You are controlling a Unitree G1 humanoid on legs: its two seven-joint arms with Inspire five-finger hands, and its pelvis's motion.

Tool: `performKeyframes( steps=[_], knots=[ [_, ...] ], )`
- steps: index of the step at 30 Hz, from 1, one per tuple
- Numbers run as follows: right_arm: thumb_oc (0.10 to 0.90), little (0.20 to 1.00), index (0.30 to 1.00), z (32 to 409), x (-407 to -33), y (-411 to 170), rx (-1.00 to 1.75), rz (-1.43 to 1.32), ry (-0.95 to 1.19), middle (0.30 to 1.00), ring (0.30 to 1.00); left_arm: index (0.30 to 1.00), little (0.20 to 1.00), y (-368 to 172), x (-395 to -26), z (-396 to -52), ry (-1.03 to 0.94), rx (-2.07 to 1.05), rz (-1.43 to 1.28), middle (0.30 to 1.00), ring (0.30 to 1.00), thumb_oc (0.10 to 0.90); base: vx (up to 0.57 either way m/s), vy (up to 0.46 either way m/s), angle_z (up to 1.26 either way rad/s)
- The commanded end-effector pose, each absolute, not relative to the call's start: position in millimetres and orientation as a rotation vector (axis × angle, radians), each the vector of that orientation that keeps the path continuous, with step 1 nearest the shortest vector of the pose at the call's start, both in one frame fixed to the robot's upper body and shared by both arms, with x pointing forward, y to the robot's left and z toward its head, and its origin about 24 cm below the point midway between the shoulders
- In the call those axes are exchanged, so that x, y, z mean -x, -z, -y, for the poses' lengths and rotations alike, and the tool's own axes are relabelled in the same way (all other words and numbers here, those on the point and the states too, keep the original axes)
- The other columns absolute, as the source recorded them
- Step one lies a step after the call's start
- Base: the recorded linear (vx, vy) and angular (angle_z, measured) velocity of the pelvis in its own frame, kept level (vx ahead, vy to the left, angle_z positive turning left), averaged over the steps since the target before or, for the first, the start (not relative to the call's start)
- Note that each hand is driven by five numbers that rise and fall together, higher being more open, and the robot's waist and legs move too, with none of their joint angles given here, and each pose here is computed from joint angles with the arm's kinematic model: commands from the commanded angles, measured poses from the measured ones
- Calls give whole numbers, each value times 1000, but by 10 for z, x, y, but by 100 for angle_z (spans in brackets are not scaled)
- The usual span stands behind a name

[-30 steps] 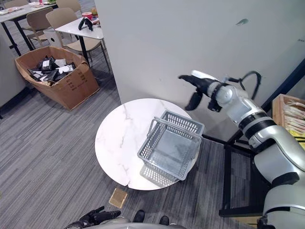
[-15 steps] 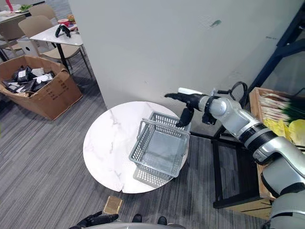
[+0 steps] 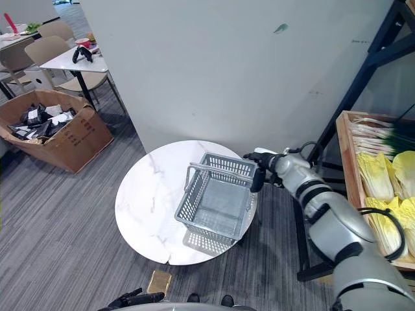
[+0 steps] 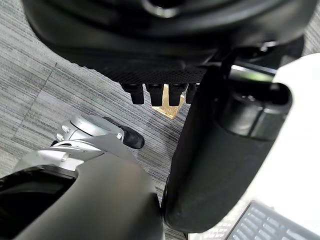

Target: Get the vegetables into the basket

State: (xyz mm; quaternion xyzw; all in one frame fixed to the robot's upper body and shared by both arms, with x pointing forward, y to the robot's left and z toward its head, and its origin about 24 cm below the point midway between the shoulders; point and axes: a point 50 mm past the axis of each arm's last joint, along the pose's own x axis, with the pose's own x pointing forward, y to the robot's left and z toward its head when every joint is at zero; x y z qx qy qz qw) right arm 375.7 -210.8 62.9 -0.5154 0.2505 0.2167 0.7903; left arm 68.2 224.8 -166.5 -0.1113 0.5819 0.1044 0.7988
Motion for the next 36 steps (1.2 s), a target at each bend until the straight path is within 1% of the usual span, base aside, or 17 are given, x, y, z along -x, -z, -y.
performKeyframes(
  steps=[1, 4, 5, 7, 8, 9, 10, 11, 13, 17, 18, 19, 20, 22, 36],
  knots=[
    [900, 1000, 1000, 2058, -4075, -1390, 1211, -312, -323, 1000, 1000, 1000, 1000, 1639, -637, -2438, -215, 128, -1289, 1000, 1000, 900, 0, 0, 6],
    [900, 1000, 1000, 2082, -4110, -1432, 1211, -315, -272, 1000, 1000, 1000, 1000, 1636, -631, -2455, -211, 112, -1292, 1000, 1000, 900, -6, -6, 4],
    [900, 1000, 1000, 2015, -4151, -1497, 1205, -298, -258, 1000, 1000, 1000, 1000, 1642, -580, -2464, -219, 108, -1307, 1000, 1000, 900, -24, -6, 3],
    [900, 1000, 1000, 2011, -4164, -1510, 1196, -301, -239, 1000, 1000, 1000, 1000, 1640, -572, -2478, -229, 110, -1307, 1000, 1000, 900, -25, -8, 13],
    [900, 1000, 1000, 2098, -4145, -1440, 1175, -333, -196, 1000, 1000, 1000, 1000, 1641, -572, -2472, -228, 111, -1306, 1000, 1000, 900, -16, -5, 31],
    [900, 1000, 1000, 2098, -4145, -1439, 1175, -333, -197, 1000, 1000, 1000, 1000, 1641, -572, -2473, -229, 111, -1306, 1000, 1000, 900, -15, -2, 28],
    [831, 904, 904, 2167, -4124, -1384, 1179, -362, -175, 904, 904, 1000, 1000, 1641, -571, -2472, -228, 108, -1305, 1000, 1000, 900, -10, -3, 21],
    [400, 300, 300, 2263, -4101, -1354, 1176, -389, -140, 300, 300, 1000, 1000, 1637, -588, -2478, -225, 102, -1300, 1000, 1000, 900, -23, -5, 14],
    [400, 300, 300, 2457, -4047, -1313, 1142, -429, -73, 300, 300, 1000, 1000, 1633, -602, -2480, -213, 87, -1296, 1000, 1000, 900, -14, 0, 22],
    [400, 300, 300, 2578, -3996, -1265, 1099, -447, -49, 300, 300, 1000, 1000, 1633, -593, -2484, -208, 78, -1298, 1000, 1000, 900, -2, 9, 24],
    [400, 300, 300, 2623, -3971, -1228, 1091, -468, -39, 300, 300, 1000, 1000, 1644, -574, -2473, -187, -17, -1309, 1000, 1000, 900, -23, -6, 6],
    [400, 300, 300, 2610, -3960, -1187, 1090, -458, -45, 300, 300, 1000, 1000, 1655, -508, -2491, -196, -10, -1354, 1000, 1000, 900, 0, 0, 0],
    [400, 300, 300, 2595, -3954, -1153, 1079, -447, -39, 300, 300, 1000, 1000, 1656, -554, -2471, -222, 0, -1336, 1000, 1000, 900, 0, 0, 0],
    [400, 300, 300, 2540, -3973, -1158, 1083, -448, -57, 300, 300, 1000, 1000, 1647, -636, -2455, -190, -12, -1320, 1000, 1000, 900, 0, 0, 0],
    [400, 300, 300, 2367, -4018, -1152, 1081, -414, -101, 300, 300, 1000, 1000, 1656, -607, -2415, -165, -8, -1319, 1000, 1000, 900, 4, 9, -2]
  ],
)
